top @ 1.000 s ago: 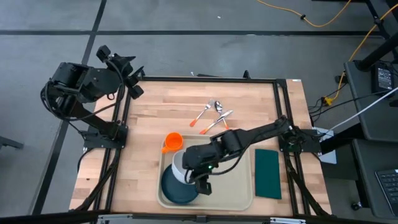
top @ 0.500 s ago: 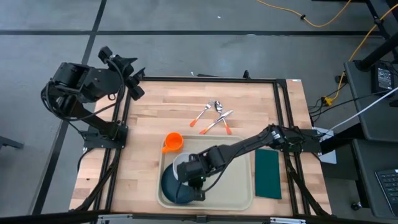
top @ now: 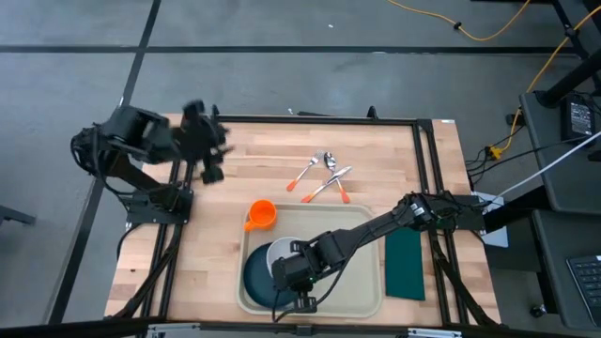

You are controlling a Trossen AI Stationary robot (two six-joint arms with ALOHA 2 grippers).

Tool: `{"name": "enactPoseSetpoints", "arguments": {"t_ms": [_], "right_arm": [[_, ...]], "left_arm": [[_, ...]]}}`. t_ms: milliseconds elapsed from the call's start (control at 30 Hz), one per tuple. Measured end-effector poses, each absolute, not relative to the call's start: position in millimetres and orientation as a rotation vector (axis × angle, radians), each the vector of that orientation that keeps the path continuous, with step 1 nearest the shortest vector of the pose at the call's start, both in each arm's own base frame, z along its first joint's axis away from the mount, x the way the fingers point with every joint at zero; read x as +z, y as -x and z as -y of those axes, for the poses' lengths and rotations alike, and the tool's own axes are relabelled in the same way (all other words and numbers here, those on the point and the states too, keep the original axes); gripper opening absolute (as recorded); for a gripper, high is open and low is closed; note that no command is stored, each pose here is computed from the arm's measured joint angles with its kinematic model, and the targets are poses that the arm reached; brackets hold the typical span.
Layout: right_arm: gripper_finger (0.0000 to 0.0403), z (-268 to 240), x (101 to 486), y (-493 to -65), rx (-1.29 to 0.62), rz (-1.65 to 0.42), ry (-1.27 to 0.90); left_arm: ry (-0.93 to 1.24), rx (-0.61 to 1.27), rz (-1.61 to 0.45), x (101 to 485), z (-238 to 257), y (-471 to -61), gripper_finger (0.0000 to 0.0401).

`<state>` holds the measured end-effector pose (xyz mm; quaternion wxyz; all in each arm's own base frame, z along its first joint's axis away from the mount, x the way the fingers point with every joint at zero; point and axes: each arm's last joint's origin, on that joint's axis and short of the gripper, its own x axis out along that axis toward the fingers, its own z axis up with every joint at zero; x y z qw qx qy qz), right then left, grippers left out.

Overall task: Set up tray
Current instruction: Put the white bowl on the black plate

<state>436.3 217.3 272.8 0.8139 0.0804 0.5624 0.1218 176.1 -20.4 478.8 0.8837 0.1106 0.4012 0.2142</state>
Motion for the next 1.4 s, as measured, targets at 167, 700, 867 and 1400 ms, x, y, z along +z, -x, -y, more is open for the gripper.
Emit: {"name": "enactPoseSetpoints", "arguments": {"t_ms": [167,700,867,1400], "right_arm": [[0.0012,-213,284,-421,0.222,-1.253,-0.084],[0.0012,-191,329,-408,0.253,-1.134,-0.025],[0.0012,-185,337,-407,0.246,-1.108,-0.035],[0.0012,-181,339,-410,0.240,-1.088,-0.038]], "left_arm": [[-0.253,0.208,-0.982,448,42,-185,0.0182],[-0.340,-0.200,-0.903,388,112,-246,0.0183],[-0.416,-0.254,-0.906,371,130,-267,0.0183],[-0.441,-0.319,-0.953,338,148,-300,0.0151]]}}
